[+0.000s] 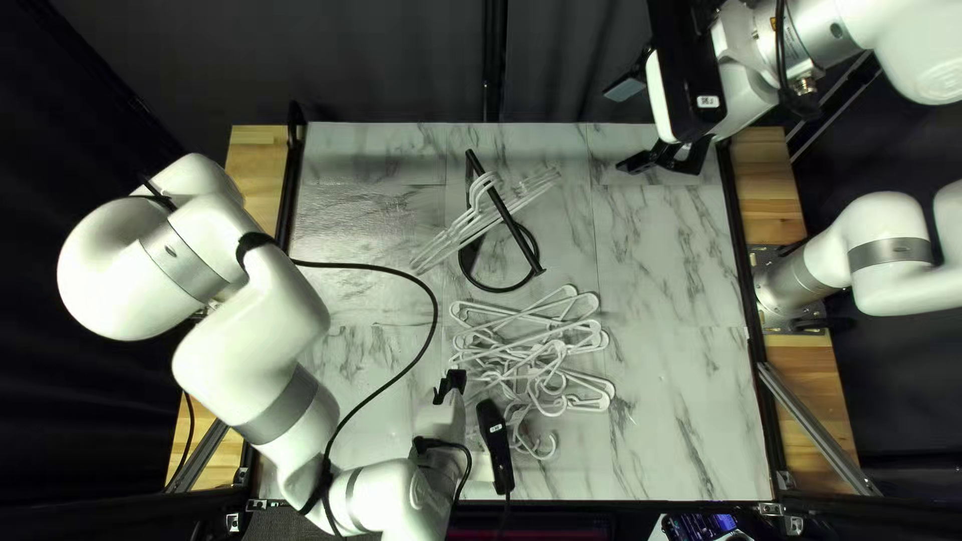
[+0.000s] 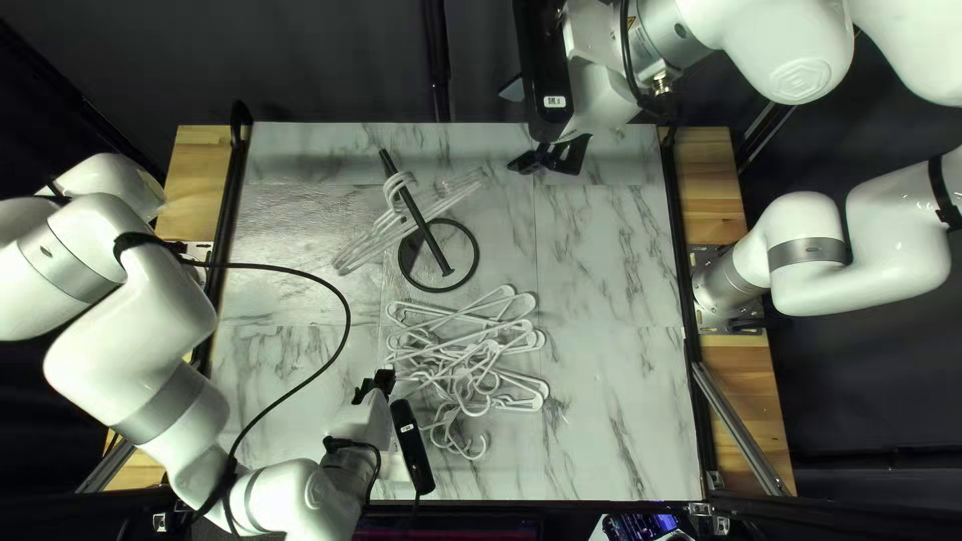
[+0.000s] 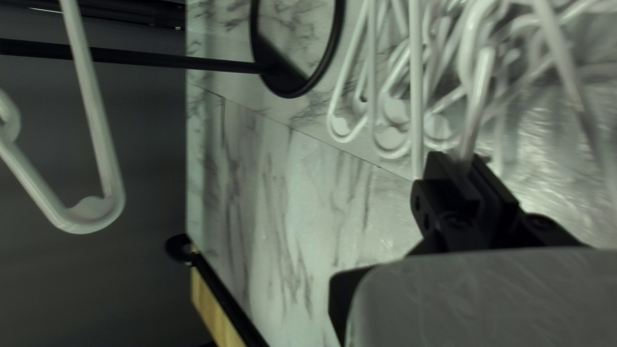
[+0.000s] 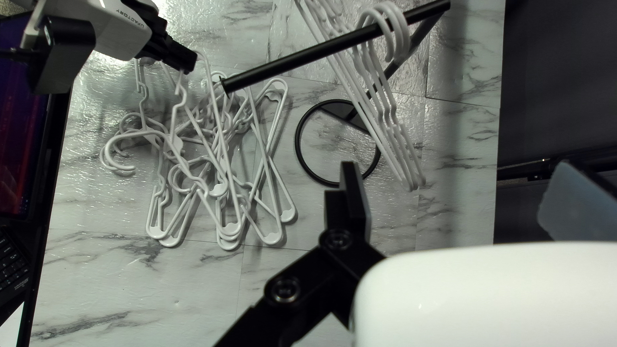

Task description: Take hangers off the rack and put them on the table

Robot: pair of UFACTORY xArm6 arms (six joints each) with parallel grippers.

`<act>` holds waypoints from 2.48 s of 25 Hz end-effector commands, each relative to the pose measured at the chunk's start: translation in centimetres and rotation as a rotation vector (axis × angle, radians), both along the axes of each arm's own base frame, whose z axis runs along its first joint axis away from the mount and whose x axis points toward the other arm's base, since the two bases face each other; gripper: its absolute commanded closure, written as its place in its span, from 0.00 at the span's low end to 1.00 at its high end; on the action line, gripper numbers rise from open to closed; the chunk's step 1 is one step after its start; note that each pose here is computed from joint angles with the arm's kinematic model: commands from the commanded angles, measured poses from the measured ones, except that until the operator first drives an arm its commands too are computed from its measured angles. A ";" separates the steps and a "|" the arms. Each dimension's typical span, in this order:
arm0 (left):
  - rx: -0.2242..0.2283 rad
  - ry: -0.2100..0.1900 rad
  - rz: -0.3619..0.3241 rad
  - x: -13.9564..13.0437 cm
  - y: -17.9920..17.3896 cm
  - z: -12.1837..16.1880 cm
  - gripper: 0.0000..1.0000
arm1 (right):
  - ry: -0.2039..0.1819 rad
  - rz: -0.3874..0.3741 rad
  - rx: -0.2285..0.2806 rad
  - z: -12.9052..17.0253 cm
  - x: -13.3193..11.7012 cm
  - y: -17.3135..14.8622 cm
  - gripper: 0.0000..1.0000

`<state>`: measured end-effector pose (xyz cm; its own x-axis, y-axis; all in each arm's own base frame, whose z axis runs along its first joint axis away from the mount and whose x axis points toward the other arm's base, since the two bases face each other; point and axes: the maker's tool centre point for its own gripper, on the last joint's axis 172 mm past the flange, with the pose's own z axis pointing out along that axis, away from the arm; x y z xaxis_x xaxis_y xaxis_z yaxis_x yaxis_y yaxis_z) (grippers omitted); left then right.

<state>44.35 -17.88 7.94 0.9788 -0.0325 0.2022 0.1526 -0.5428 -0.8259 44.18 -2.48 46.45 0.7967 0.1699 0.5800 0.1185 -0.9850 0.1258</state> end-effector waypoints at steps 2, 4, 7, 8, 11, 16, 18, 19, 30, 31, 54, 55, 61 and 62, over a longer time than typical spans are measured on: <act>0.049 0.032 0.031 1.0 1.0 -0.8 1.00 | 0.000 0.000 0.000 0.0 0.0 0.0 0.00; 0.051 0.041 0.028 0.9 0.9 -1.1 1.00 | 0.000 0.000 0.000 0.0 0.0 0.0 0.00; 0.052 0.050 0.021 0.7 0.8 -1.3 1.00 | 0.000 0.000 0.000 0.0 0.0 0.0 0.00; 0.051 0.054 0.016 0.6 0.8 -1.3 1.00 | 0.000 0.000 0.000 0.0 0.0 0.0 0.00; 0.042 0.063 0.005 0.5 0.6 -1.3 0.39 | 0.000 0.000 0.000 0.0 0.0 0.0 0.00; 0.009 0.073 -0.008 0.6 0.6 -0.7 0.00 | 0.000 0.000 0.000 0.0 0.0 0.0 0.00; -0.013 0.073 -0.006 0.6 0.6 -0.1 0.00 | 0.000 0.000 0.000 0.0 0.0 0.0 0.00; -0.033 0.069 -0.006 0.6 0.6 0.2 0.00 | 0.000 0.000 0.000 0.0 0.0 0.0 0.00; -0.339 -0.097 -0.044 -0.7 -2.7 5.5 0.00 | 0.000 0.000 0.000 0.0 0.0 0.0 0.00; -0.375 -0.132 -0.049 -1.2 -3.4 6.5 0.00 | 0.000 0.000 0.000 0.0 0.0 0.0 0.00; -0.637 -0.196 -0.157 -7.0 11.5 31.3 0.00 | 0.000 0.000 0.000 0.0 0.0 0.0 0.00; -0.637 -0.196 -0.157 -7.0 11.5 31.3 0.00 | 0.000 0.000 0.000 0.0 0.0 0.0 0.00; -0.637 -0.196 -0.157 -7.0 11.5 31.3 0.00 | 0.000 0.000 0.000 0.0 0.0 0.0 0.00; -0.637 -0.196 -0.157 -7.0 11.5 31.3 0.00 | 0.000 0.000 0.000 0.0 0.0 0.0 0.00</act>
